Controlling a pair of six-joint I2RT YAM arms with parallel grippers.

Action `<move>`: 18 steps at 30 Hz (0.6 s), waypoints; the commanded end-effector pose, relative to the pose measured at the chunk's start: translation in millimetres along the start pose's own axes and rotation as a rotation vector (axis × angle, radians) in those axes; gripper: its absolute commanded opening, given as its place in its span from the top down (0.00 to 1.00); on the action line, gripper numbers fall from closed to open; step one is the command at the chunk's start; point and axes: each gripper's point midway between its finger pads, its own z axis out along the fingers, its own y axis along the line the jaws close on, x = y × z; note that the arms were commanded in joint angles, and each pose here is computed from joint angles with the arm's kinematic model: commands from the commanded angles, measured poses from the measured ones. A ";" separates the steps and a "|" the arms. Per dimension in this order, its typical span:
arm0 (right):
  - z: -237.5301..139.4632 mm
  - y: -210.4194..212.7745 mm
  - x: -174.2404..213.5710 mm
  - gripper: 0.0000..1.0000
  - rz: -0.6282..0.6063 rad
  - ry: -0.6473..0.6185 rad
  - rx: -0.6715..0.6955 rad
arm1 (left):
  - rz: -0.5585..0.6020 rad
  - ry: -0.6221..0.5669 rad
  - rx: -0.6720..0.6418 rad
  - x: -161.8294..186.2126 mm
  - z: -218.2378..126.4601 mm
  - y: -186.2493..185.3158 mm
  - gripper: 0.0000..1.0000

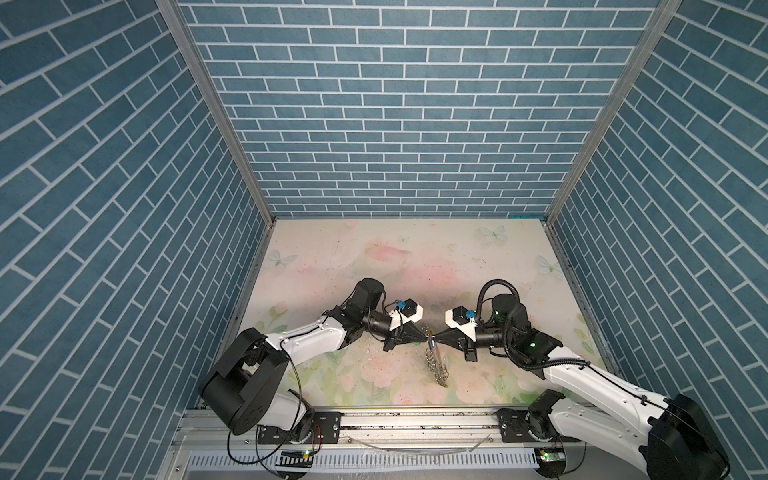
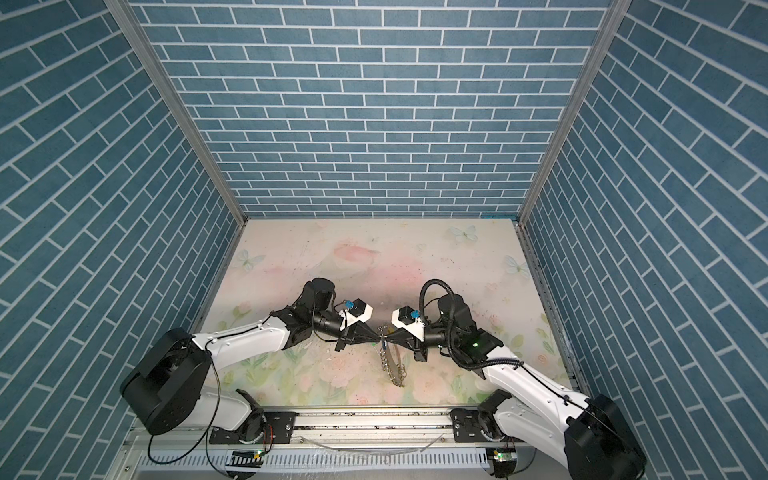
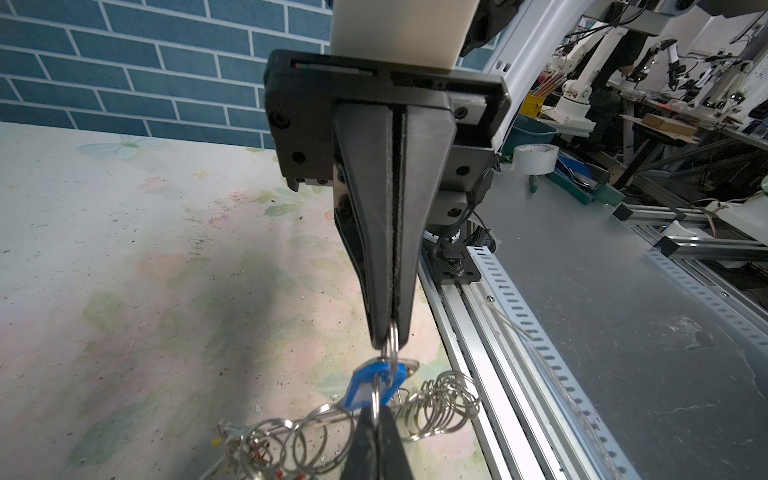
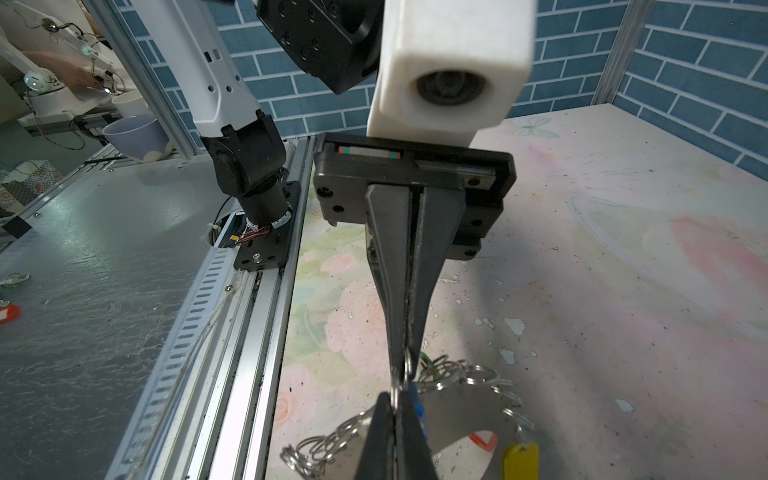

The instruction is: Put the keys on the keyring

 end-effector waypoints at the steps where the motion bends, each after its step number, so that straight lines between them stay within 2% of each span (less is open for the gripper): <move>1: 1.3 4.2 -6.4 1.00 -0.088 -0.013 -0.031 | 0.022 -0.006 0.003 -6.2 -0.3 3.7 1.00; 6: -2.0 -4.2 -14.6 1.00 -0.109 -0.020 0.015 | 0.021 0.056 -0.059 4.2 -6.2 10.4 1.00; 12: -4.7 -29.7 -24.7 1.00 -0.114 -0.049 0.026 | 0.065 0.098 -0.196 -1.6 -28.3 43.2 1.00; 18: 1.6 -43.2 -33.5 1.00 -0.165 -0.023 -0.040 | 0.105 0.111 -0.196 3.0 -37.0 43.3 1.00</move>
